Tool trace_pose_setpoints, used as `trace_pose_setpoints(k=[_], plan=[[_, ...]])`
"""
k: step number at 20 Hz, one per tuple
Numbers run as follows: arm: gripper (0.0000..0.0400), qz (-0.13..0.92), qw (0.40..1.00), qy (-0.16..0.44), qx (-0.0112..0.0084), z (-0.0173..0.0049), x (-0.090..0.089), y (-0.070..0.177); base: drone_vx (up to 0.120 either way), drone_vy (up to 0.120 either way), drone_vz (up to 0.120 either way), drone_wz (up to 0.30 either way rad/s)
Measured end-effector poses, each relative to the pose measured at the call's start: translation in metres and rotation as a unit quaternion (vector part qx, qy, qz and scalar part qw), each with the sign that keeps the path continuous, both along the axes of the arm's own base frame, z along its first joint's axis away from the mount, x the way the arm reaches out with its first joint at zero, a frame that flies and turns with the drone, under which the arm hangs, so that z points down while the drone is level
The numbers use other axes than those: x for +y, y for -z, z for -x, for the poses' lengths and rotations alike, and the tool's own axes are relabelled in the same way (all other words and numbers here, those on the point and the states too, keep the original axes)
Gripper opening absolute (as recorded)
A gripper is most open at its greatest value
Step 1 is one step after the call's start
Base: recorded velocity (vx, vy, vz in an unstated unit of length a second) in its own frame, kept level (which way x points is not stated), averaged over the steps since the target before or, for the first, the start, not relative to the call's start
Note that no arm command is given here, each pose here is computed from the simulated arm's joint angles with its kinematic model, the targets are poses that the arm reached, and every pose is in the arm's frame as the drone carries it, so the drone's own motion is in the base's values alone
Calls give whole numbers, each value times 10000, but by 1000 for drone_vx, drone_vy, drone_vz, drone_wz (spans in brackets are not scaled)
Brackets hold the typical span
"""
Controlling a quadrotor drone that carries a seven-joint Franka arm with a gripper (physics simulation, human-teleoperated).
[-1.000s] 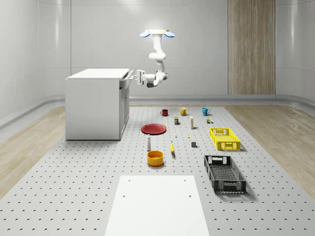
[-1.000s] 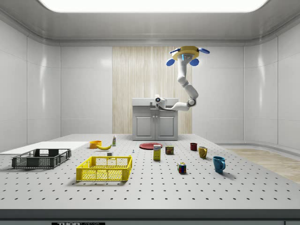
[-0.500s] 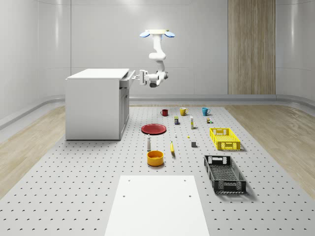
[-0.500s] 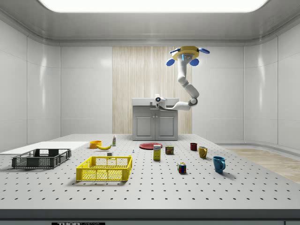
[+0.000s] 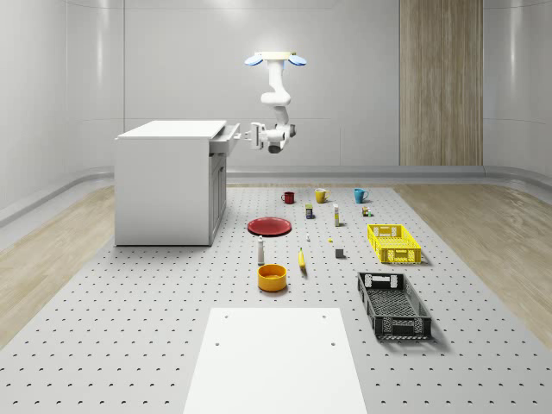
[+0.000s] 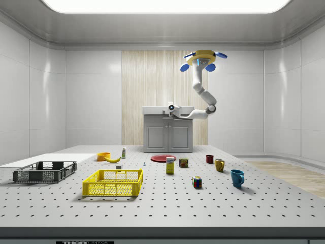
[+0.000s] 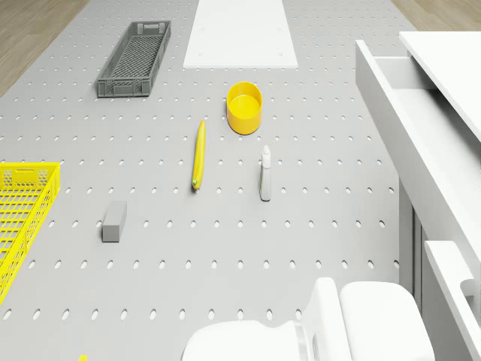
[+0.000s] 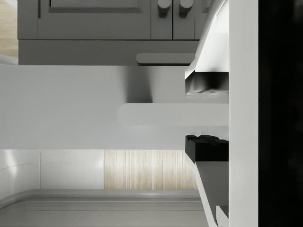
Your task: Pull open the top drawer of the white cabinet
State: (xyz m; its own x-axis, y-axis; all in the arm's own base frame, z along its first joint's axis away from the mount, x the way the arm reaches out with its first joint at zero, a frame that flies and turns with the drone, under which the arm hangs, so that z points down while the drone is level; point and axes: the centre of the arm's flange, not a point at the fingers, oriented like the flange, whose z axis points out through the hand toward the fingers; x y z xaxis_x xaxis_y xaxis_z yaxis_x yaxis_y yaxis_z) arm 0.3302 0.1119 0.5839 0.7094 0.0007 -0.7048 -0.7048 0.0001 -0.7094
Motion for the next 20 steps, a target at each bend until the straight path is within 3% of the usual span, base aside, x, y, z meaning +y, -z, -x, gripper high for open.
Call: trace_pose_setpoints(k=[2,5,15,18,20], plan=[[225,0,10000,0,0,0,-53,1,0,0,0,0],[267,0,10000,0,0,-1,-35,2,0,0,0,0],[302,0,10000,-2,0,-1,183,3,0,0,0,0],[206,0,10000,-2,0,-2,202,4,0,0,0,0],[166,0,10000,-2,0,-2,209,4,0,0,0,0]])
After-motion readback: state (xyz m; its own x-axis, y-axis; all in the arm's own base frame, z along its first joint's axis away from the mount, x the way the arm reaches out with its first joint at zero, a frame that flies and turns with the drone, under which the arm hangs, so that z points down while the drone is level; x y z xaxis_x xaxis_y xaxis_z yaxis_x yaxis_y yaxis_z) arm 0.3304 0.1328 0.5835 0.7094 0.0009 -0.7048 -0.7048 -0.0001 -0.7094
